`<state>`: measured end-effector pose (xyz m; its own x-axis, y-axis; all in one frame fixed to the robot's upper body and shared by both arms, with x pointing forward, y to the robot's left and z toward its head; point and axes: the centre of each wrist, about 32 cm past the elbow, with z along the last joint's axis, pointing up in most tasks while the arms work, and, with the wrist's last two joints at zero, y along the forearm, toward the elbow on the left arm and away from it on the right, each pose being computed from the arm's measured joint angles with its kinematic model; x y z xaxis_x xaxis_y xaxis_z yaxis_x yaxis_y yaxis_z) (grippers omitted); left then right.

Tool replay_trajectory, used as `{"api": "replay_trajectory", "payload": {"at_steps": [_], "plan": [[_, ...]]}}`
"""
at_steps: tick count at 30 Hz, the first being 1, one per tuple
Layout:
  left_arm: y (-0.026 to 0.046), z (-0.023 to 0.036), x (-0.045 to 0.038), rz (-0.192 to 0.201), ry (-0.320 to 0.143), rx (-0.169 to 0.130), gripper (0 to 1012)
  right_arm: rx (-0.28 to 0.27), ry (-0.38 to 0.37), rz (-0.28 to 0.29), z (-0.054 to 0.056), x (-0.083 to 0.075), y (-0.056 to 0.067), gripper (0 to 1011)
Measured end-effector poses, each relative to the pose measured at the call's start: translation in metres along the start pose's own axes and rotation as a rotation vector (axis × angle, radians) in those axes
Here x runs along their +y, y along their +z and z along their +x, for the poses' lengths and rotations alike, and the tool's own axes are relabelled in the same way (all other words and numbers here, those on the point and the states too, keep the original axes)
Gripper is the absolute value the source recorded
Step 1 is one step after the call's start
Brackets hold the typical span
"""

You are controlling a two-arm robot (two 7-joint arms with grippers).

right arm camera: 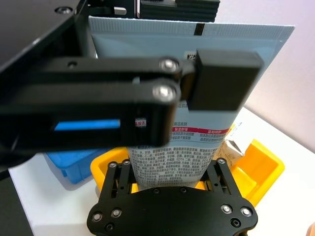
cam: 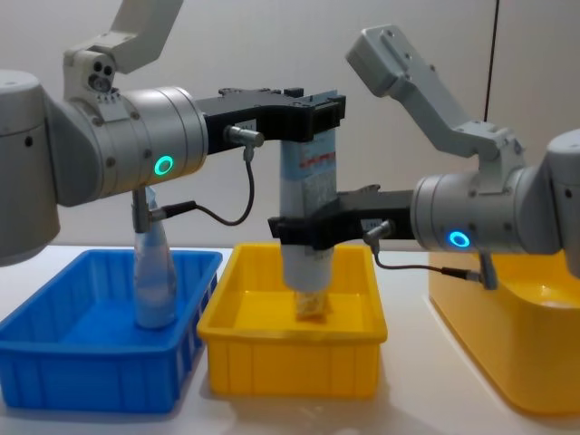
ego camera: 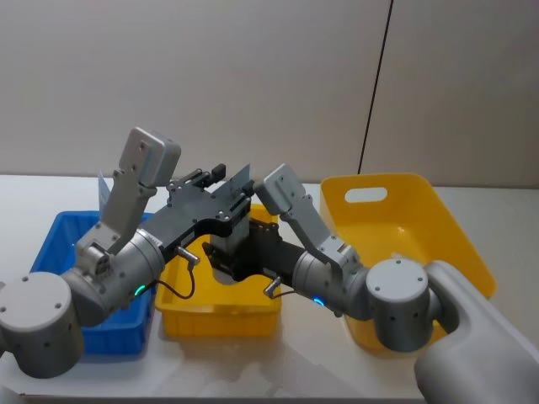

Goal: Bimanual collaborative sorting of washing and personal care products

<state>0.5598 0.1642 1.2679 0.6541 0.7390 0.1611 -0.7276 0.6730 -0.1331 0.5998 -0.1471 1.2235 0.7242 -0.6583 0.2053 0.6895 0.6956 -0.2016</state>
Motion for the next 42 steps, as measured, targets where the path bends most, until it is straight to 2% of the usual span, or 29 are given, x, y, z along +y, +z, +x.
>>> {"api": "replay_trajectory", "payload": {"at_steps": [8,17,28,42], "plan": [[0.0000,0.0000,0.0000,0.000,0.000,0.000,764,0.004,-0.008,0.004,-0.001,0.003,0.001,389],[-0.0001,0.0000,0.0000,0.000,0.000,0.000,1000,0.025,-0.038,0.021,0.000,0.002,0.003,234],[-0.0001,0.0000,0.0000,0.000,0.000,0.000,1001,0.069,-0.127,0.029,0.005,-0.004,0.006,194],[-0.0001,0.0000,0.0000,0.000,0.000,0.000,1001,0.143,-0.313,-0.024,0.021,-0.016,0.009,184]]}}
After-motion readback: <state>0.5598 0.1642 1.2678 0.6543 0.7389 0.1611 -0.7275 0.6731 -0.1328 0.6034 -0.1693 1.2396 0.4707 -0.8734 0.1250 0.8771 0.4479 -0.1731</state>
